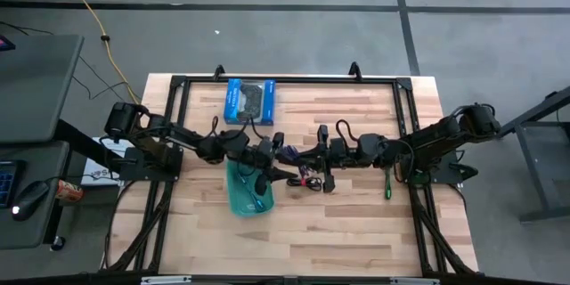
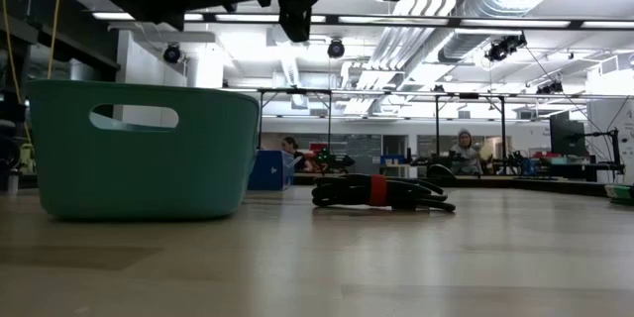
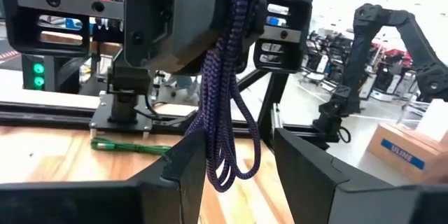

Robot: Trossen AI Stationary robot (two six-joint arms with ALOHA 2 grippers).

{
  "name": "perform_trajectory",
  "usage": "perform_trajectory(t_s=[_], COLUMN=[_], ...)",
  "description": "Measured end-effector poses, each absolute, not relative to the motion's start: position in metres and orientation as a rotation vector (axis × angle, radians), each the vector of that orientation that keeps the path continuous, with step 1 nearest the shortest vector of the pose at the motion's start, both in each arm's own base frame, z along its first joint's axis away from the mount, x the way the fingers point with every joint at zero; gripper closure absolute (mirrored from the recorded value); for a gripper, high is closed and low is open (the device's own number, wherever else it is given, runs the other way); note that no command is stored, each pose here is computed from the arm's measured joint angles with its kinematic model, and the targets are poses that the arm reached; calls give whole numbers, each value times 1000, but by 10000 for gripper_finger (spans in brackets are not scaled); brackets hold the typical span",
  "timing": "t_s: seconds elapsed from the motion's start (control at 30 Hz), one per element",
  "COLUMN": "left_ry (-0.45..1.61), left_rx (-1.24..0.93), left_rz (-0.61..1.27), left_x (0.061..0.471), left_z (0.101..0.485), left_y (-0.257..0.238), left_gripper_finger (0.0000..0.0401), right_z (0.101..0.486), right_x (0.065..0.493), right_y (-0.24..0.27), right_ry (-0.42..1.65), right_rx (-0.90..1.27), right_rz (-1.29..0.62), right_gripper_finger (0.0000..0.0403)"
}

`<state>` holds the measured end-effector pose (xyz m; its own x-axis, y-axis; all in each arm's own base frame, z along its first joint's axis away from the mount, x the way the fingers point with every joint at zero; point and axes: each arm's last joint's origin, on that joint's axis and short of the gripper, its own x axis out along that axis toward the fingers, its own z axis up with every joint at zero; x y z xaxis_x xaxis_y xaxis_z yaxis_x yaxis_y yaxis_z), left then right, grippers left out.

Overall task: Pick and place USB-C Cables
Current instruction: Put the violet charger cable into the green bin

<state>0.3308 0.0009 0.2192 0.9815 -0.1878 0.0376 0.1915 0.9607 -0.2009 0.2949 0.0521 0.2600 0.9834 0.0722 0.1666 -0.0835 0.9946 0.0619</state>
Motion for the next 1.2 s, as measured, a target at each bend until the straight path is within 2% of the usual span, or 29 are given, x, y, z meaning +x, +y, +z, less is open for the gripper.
perform_trajectory(t_s=[0.63,0.93,1.2], left_ry=[-81,-96,-95], left_rx=[-142,-155,-126], left_rz=[46,-26,-10], left_x=[332,332,333], left_z=[221,223,224], left_y=[-9,-16,-16], left_gripper_finger=[254,254,253], right_z=[261,262,261], right_x=[295,295,295], right_y=[51,52,51], right_ry=[-189,-193,-189], right_rx=[132,127,127], right_rz=[43,49,54], right_gripper_finger=[399,400,400])
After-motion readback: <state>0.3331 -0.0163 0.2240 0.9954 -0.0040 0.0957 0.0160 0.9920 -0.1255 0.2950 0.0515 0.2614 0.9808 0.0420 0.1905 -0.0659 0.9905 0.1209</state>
